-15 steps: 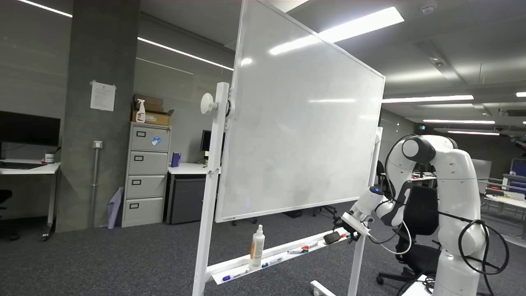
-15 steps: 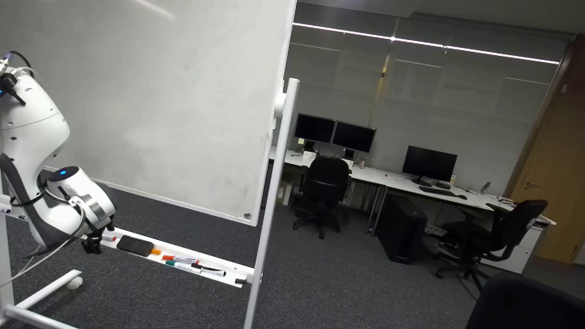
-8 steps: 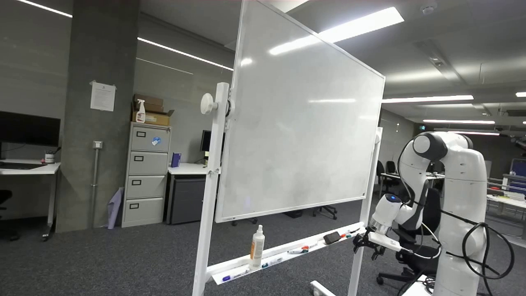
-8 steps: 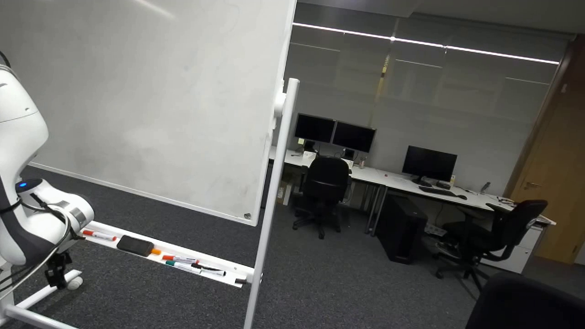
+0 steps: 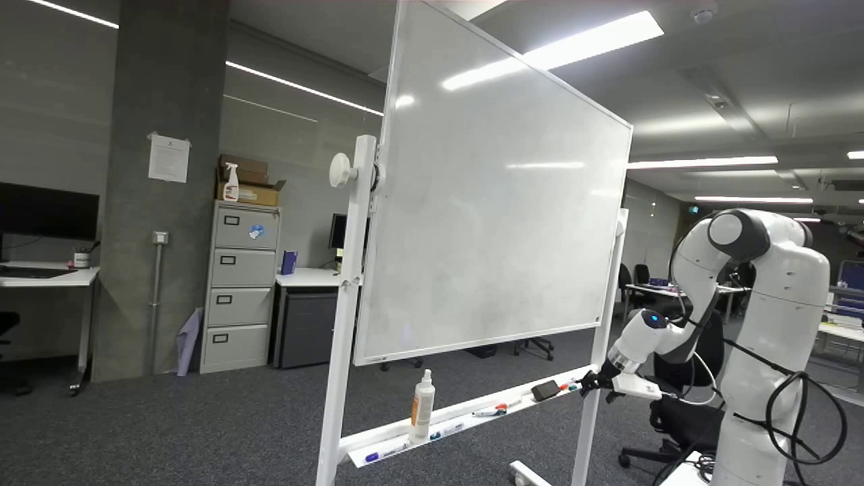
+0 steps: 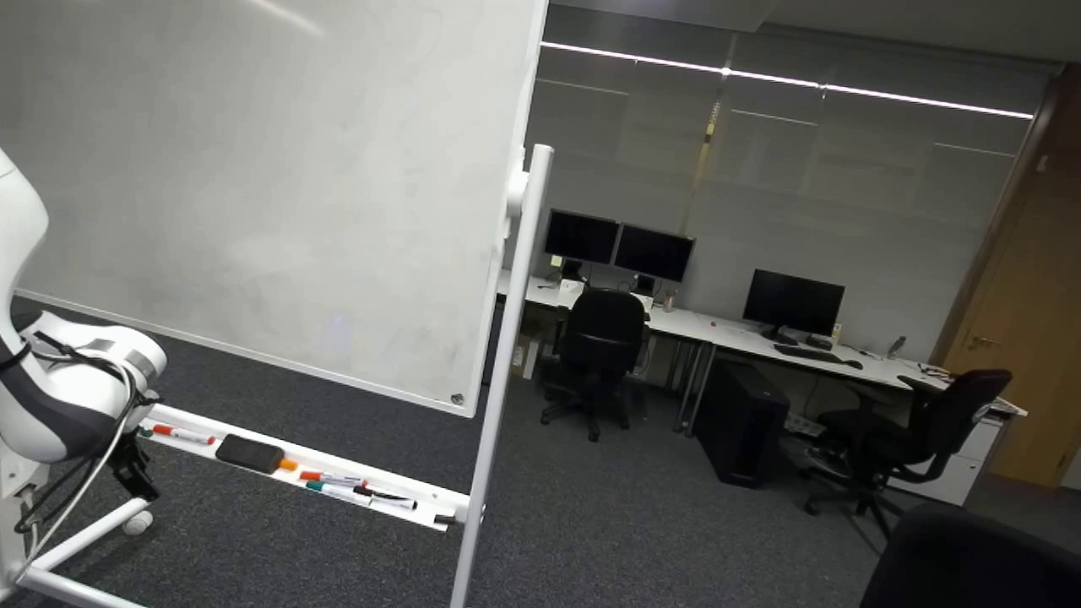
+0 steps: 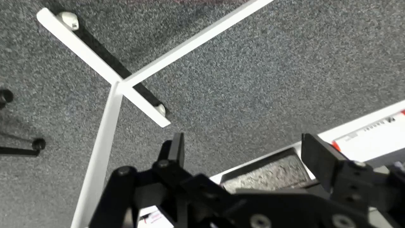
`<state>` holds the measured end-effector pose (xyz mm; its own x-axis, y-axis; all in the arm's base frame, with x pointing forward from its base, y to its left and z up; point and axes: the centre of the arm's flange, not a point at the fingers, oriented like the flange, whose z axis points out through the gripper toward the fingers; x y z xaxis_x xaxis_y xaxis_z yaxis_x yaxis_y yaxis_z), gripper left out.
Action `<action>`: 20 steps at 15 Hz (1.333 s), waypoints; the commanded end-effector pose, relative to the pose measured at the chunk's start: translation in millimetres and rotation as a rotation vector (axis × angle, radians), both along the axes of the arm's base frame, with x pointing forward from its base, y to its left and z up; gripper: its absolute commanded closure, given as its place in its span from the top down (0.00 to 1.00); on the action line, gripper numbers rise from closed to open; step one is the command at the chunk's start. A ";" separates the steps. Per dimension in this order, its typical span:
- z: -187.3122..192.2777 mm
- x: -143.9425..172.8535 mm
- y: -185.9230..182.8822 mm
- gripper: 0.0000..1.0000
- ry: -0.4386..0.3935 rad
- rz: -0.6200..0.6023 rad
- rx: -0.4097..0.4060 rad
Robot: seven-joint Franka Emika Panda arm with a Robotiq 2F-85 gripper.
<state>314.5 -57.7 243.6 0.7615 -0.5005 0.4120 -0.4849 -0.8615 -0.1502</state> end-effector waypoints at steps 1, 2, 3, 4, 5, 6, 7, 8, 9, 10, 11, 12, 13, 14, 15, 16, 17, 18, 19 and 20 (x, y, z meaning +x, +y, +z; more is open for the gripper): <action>68.2 0.4 13.6 1.00 -0.145 0.027 -0.017; 79.6 1.6 14.8 1.00 -0.172 0.032 -0.017; 90.5 2.8 15.0 1.00 -0.197 0.033 -0.016; 101.5 3.6 15.0 1.00 -0.220 0.035 -0.015; 111.8 4.1 14.5 1.00 -0.237 0.036 -0.006; 119.5 4.8 13.4 1.00 -0.247 0.037 0.011; 124.8 4.3 13.6 1.00 -0.259 0.040 0.024; 130.8 6.0 14.1 1.00 -0.263 0.036 0.046; 134.5 9.3 14.4 1.00 -0.271 0.044 0.059; 99.5 19.1 9.5 1.00 -0.264 0.035 0.045; 104.0 21.0 8.7 1.00 -0.273 0.039 0.049; 105.1 21.8 8.5 1.00 -0.275 0.041 0.050; 105.0 21.8 8.7 1.00 -0.275 0.040 0.051; 104.7 21.6 8.8 1.00 -0.274 0.040 0.051; 104.5 21.4 8.9 1.00 -0.274 0.040 0.051; 104.2 21.2 9.0 1.00 -0.273 0.040 0.052; 104.1 21.1 9.1 1.00 -0.273 0.040 0.052; 104.1 21.1 9.1 1.00 -0.273 0.040 0.052; 104.0 21.0 9.1 1.00 -0.273 0.040 0.052; 104.0 21.0 9.1 1.00 -0.273 0.040 0.052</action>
<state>335.5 -48.5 347.6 0.6457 -0.4979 0.5790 -0.3862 -0.8670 -0.3149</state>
